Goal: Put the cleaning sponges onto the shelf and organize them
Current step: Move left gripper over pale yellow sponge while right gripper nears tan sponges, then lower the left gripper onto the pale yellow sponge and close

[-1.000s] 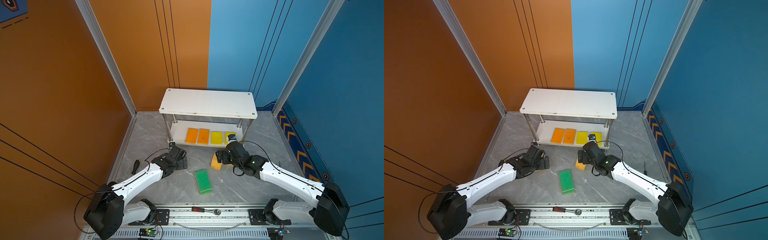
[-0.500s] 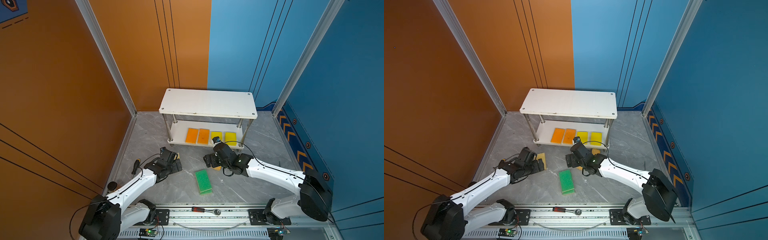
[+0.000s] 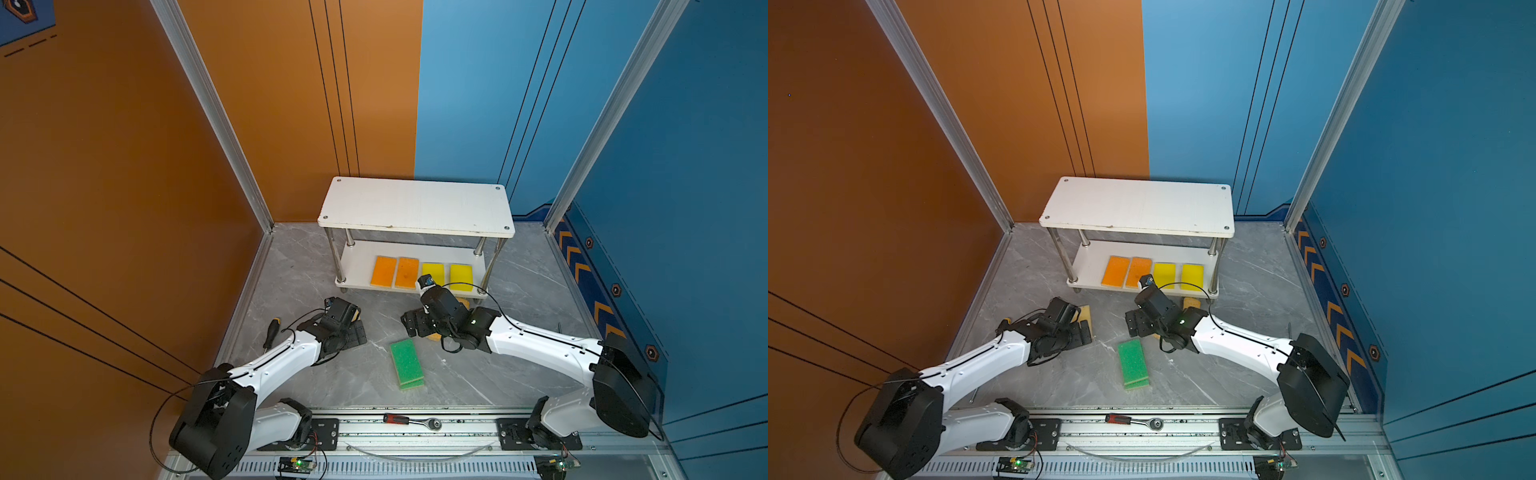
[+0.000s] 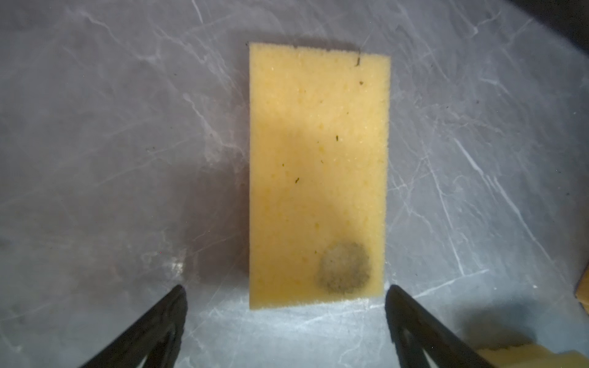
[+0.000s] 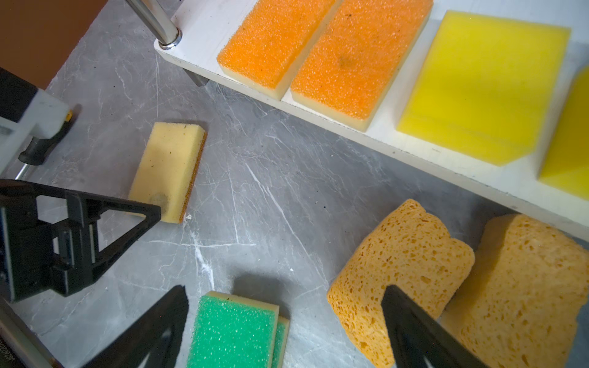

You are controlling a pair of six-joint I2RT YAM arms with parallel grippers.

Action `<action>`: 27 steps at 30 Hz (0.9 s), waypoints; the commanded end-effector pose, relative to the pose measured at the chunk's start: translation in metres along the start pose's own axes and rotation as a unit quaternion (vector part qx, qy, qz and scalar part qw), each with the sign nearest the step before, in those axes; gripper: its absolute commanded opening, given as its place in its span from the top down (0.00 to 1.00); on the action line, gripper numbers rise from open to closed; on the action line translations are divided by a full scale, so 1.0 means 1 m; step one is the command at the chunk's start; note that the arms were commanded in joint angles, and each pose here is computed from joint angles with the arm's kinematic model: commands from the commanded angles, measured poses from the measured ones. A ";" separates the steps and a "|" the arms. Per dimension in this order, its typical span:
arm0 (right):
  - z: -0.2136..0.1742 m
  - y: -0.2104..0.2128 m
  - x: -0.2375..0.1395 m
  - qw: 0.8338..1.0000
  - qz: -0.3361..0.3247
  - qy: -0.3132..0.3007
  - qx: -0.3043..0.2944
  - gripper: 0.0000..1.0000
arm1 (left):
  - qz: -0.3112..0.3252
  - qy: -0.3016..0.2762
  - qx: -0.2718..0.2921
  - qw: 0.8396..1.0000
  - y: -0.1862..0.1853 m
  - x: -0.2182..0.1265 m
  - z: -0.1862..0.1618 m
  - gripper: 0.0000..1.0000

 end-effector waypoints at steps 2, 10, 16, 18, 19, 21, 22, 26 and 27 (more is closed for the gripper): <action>0.007 0.002 -0.004 1.000 -0.004 -0.015 -0.009 0.06 | -0.010 -0.011 -0.003 1.000 -0.013 -0.001 0.009 0.02; 0.006 -0.004 -0.005 1.000 -0.008 -0.017 -0.006 0.06 | 0.005 -0.009 0.003 1.000 -0.016 0.005 0.007 0.02; 0.005 -0.007 -0.006 1.000 -0.008 -0.020 -0.002 0.06 | 0.016 -0.002 -0.001 1.000 -0.015 0.014 0.004 0.02; 0.005 -0.008 -0.007 1.000 -0.007 -0.020 -0.002 0.06 | 0.017 0.002 0.004 1.000 -0.018 0.017 0.005 0.01; 0.005 -0.009 -0.006 1.000 -0.008 -0.019 -0.002 0.06 | 0.018 0.006 0.005 1.000 -0.019 0.019 0.005 0.00; 0.006 -0.010 -0.008 1.000 -0.007 -0.022 -0.002 0.06 | 0.018 0.014 0.008 1.000 -0.022 0.023 0.004 0.04; 0.005 -0.011 -0.008 1.000 -0.009 -0.023 0.000 0.06 | 0.018 0.018 0.008 1.000 -0.023 0.025 0.005 0.06; 0.005 -0.015 -0.012 1.000 -0.009 -0.029 0.005 0.06 | 0.017 0.027 0.009 0.999 -0.025 0.029 0.004 0.15; 0.006 -0.016 -0.013 0.999 -0.010 -0.031 0.007 0.06 | 0.016 0.027 0.011 0.999 -0.025 0.028 0.004 0.18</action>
Point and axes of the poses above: each gripper's point midway between its finger pads, its own x axis out along the fingers, its own y axis along the line the jaws close on, z = x × y, the point moved 6 cm from there along -x, back along the fingers, and after that the axes turned 5 degrees about x, right-handed, at the moved point
